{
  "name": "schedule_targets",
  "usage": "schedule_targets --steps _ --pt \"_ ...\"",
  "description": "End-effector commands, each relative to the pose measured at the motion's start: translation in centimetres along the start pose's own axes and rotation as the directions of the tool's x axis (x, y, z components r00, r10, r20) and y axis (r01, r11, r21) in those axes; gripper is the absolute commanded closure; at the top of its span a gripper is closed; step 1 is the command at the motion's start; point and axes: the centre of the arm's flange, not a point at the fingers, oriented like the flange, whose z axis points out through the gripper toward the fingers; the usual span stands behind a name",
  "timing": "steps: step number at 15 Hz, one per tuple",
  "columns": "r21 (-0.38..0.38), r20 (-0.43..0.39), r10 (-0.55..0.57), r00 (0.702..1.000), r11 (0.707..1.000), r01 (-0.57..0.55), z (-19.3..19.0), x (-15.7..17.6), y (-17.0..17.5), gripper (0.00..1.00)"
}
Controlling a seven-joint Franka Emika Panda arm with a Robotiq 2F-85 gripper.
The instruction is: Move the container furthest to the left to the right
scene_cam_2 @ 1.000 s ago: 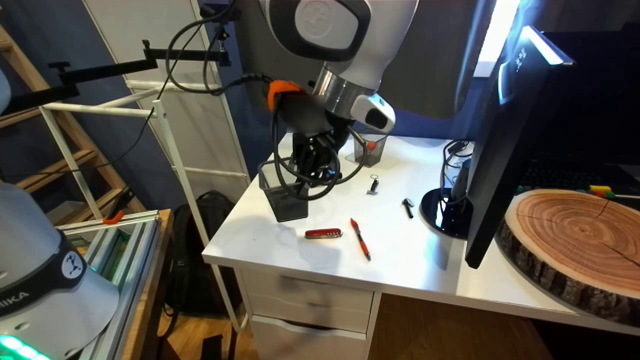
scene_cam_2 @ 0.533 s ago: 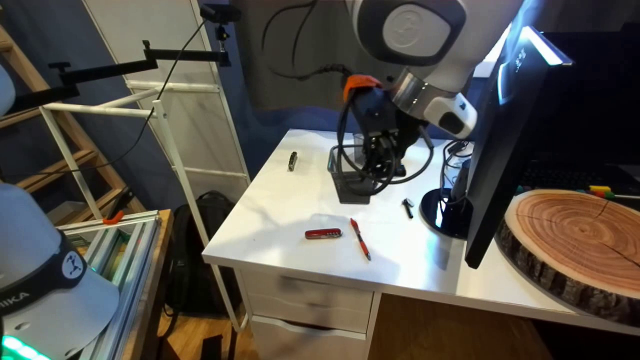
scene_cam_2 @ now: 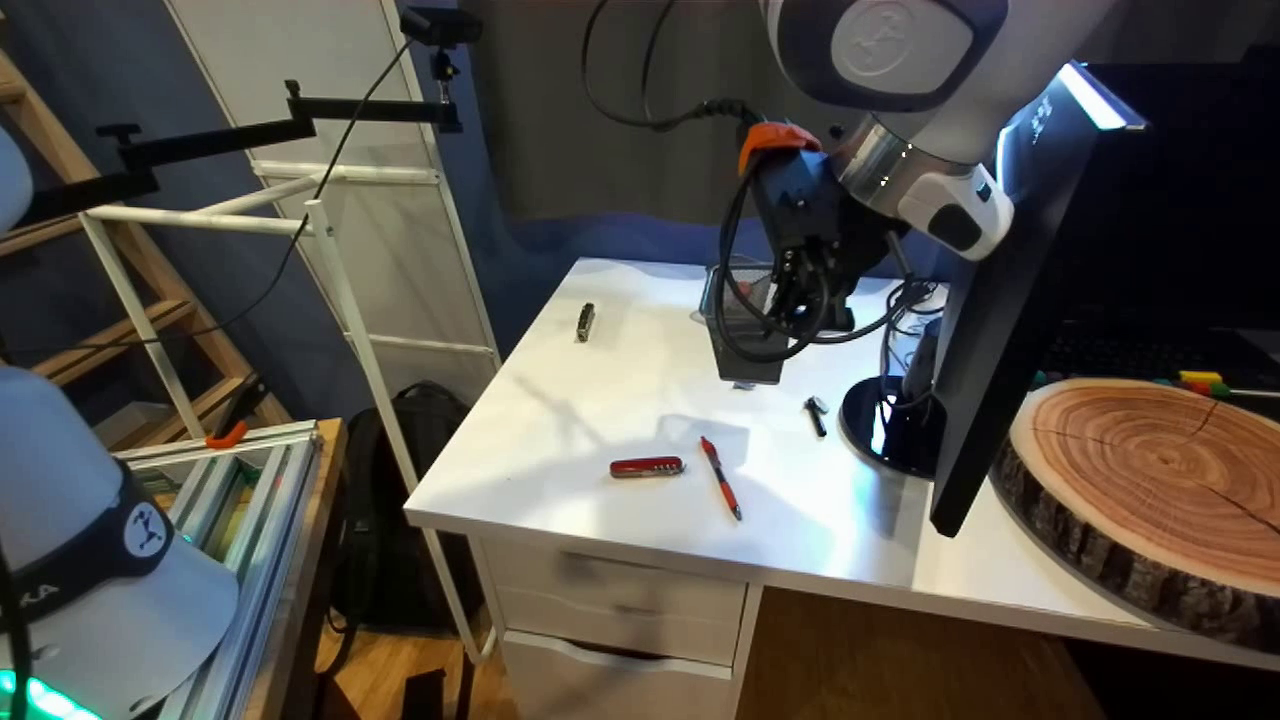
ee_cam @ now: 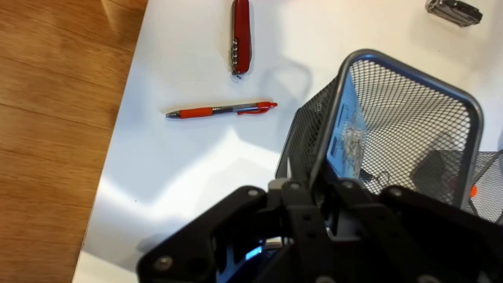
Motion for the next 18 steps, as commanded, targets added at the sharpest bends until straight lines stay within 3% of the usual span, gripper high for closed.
schedule_targets --steps 1,4,6,10,13,14,16,17,18 --pt "0.027 0.009 -0.006 1.000 1.000 0.006 0.6 1.5 -2.4 0.97" --pt "0.018 0.008 0.028 1.000 0.999 -0.028 1.5 6.0 -8.0 0.97" --pt "-0.071 -0.055 0.140 0.989 0.987 -0.144 2.3 8.8 -10.7 0.97" --pt "-0.121 -0.063 0.326 0.943 0.936 -0.332 4.5 14.1 -12.6 0.97" --pt "-0.164 -0.068 0.326 0.943 0.929 -0.332 6.4 16.3 -14.1 0.97" --pt "-0.135 -0.064 0.307 0.950 0.940 -0.313 7.0 10.2 -11.2 0.90" --pt "-0.142 -0.065 0.314 0.947 0.937 -0.320 7.8 11.1 -11.9 0.90" --pt "-0.142 -0.066 0.315 0.947 0.936 -0.322 8.0 11.4 -12.0 0.97" --pt "-0.111 -0.083 0.328 0.941 0.935 -0.336 8.1 11.8 -12.5 0.97"
